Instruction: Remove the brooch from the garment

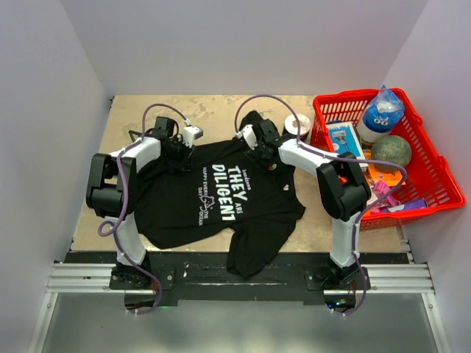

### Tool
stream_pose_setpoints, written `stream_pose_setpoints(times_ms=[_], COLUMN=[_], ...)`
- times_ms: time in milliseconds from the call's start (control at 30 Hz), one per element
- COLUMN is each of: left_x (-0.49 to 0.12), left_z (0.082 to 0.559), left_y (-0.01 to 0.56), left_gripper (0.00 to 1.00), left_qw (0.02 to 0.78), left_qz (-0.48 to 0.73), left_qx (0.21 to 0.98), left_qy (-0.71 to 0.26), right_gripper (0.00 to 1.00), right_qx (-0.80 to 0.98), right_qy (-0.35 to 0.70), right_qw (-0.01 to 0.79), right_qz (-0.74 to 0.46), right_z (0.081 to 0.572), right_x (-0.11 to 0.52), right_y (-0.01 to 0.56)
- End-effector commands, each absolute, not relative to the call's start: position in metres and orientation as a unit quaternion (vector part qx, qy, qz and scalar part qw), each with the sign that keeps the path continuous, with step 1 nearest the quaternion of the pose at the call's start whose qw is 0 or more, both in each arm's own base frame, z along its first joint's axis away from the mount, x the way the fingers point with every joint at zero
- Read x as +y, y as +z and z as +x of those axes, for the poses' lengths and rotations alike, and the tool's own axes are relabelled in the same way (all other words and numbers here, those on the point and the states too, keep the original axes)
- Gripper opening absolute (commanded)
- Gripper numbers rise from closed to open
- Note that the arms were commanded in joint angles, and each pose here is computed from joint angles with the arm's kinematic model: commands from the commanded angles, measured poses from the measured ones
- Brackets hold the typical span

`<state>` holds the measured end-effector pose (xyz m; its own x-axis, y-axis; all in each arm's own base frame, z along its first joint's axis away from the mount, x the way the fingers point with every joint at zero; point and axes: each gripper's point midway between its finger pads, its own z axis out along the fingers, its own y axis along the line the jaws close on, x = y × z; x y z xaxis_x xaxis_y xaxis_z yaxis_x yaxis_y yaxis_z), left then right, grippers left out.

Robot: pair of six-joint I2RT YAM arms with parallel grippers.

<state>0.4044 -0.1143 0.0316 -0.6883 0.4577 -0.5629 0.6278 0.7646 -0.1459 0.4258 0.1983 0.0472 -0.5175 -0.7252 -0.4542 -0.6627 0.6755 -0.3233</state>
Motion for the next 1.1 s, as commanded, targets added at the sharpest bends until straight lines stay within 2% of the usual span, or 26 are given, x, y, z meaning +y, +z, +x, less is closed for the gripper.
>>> stream_pose_setpoints(times_ms=[0, 700, 1067], left_x=[-0.114, -0.111, -0.113], left_z=[0.415, 0.411, 0.418], left_y=[0.040, 0.039, 0.040], left_gripper=[0.25, 0.26, 0.26], left_qw=[0.266, 0.261, 0.265], left_qz=[0.300, 0.301, 0.300], left_qx=[0.902, 0.904, 0.903], left_qy=[-0.161, -0.155, -0.156], right_gripper=[0.56, 0.54, 0.54], right_qx=[0.864, 0.853, 0.855], right_qy=[-0.074, -0.097, -0.059], right_qw=[0.315, 0.318, 0.299], right_qz=[-0.385, -0.403, -0.420], right_z=[0.435, 0.438, 0.427], right_x=[0.193, 0.189, 0.201], right_y=[0.070, 0.061, 0.048])
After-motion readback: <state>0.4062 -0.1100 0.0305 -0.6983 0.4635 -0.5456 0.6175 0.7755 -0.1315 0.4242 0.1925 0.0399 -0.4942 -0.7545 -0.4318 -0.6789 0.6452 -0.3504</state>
